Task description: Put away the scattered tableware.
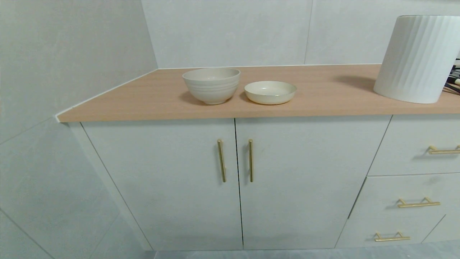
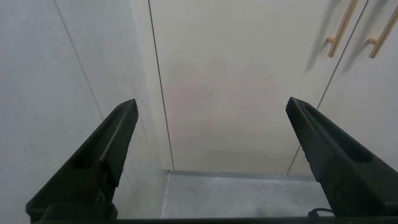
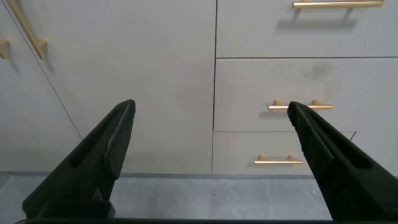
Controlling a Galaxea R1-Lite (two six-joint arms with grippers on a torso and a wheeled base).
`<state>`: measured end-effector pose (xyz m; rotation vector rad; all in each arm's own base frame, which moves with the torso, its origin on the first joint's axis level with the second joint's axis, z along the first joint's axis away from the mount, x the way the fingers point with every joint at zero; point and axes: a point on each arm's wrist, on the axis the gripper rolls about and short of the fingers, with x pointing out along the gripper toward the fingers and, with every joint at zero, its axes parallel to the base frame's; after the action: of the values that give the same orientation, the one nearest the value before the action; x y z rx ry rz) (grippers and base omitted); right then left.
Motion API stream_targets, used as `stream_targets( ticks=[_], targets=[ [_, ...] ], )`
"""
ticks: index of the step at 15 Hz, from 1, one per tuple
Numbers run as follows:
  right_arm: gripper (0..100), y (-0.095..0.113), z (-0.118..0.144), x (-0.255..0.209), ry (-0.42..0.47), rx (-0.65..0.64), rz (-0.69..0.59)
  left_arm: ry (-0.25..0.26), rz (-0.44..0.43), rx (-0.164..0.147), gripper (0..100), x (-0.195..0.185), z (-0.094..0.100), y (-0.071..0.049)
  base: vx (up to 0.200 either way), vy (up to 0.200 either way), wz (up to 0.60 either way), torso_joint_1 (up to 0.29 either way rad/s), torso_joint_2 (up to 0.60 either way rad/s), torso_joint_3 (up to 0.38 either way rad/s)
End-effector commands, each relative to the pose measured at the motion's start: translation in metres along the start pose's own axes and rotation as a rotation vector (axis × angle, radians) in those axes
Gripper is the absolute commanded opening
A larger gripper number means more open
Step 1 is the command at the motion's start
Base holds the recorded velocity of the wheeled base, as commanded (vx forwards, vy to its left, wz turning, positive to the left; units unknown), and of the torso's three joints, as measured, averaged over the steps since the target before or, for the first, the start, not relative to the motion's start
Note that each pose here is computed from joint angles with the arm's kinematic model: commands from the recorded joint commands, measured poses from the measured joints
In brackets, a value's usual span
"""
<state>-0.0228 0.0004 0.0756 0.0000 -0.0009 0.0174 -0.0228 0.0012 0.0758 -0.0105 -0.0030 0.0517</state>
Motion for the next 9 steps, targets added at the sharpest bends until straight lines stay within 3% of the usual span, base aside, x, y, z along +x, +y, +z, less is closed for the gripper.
stream_targets(
  ticks=[1,3,9],
  targets=[
    [100,0.0,0.0001,0.0,-0.001,0.0,0.001,0.001,0.0,0.0,100,0.0001,0.0001,0.0,-0.2,0.0,0.0,0.002,0.0,0.007],
    [100,0.0,-0.0001,0.0,0.001,-0.002,0.001,0.001,0.0,0.0,100,0.0001,0.0001,0.0,-0.2,0.0,0.0,0.005,0.01,0.005],
    [100,0.0,-0.0001,0.0,0.001,-0.002,0.002,0.001,0.0,0.0,100,0.0001,0.0001,0.0,0.0,0.0,0.0,0.0,0.0,0.0]
  ],
)
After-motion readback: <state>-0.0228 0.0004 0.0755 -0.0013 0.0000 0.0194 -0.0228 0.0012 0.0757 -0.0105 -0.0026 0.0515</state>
